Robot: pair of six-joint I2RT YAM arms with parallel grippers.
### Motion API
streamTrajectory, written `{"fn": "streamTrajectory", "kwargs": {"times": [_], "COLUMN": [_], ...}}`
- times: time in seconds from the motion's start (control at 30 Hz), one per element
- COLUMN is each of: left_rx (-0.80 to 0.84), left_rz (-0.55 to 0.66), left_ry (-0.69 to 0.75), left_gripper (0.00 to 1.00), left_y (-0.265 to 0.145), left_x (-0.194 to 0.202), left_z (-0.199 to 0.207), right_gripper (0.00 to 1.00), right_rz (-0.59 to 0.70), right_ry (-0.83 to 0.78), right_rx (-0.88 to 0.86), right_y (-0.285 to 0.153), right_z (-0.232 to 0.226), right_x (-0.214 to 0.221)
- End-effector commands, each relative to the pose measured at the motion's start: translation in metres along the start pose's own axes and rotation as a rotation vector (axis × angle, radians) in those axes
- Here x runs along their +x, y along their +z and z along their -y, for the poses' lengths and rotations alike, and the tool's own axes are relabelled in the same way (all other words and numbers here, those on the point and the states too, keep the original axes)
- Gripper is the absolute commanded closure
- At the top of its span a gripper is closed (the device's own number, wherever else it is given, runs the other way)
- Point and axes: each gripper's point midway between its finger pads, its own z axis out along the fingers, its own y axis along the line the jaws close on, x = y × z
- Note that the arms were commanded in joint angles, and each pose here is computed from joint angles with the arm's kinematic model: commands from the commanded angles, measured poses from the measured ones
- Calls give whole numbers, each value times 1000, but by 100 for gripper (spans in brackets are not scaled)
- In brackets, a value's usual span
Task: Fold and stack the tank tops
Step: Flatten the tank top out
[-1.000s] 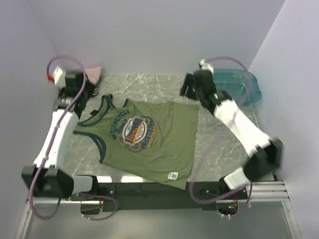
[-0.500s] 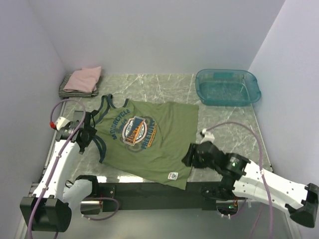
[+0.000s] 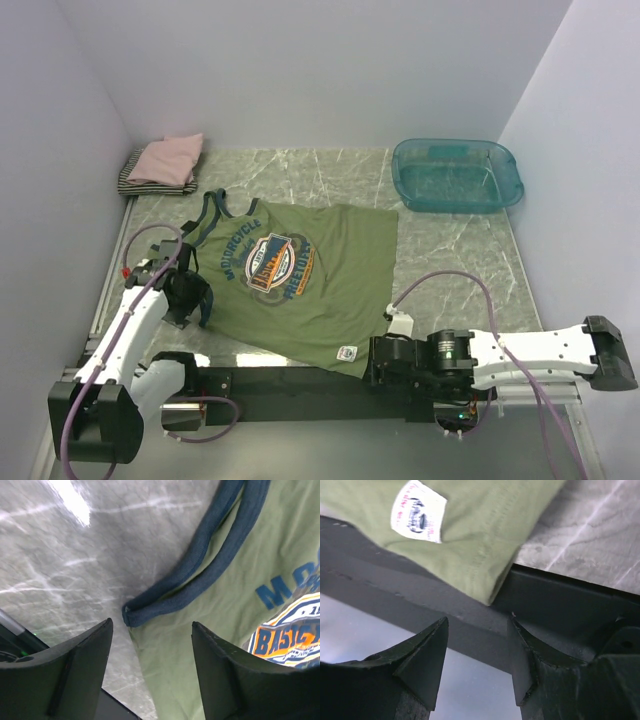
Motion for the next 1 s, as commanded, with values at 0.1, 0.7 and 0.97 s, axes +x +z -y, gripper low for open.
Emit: {"fn": "streamTrajectory", "kwargs": {"times": [0.1,0.7,0.97], "left_rx": [58,-21,-85], "left_rz": [-89,-56,-77], "left_ry": [-9,-40,-50], "left_gripper": [37,39,55], "left_y": [3,11,29], "left_x": [21,31,41], "left_z": [3,-10,-18], "right_gripper": [42,53,52], "right_rz": [58,114,101], "right_ry": [91,107,72], "right_rx": [14,92,100], "right_y": [13,22,24], "right_z": [0,14,16], "right_x": [-5,-12,-10]}}
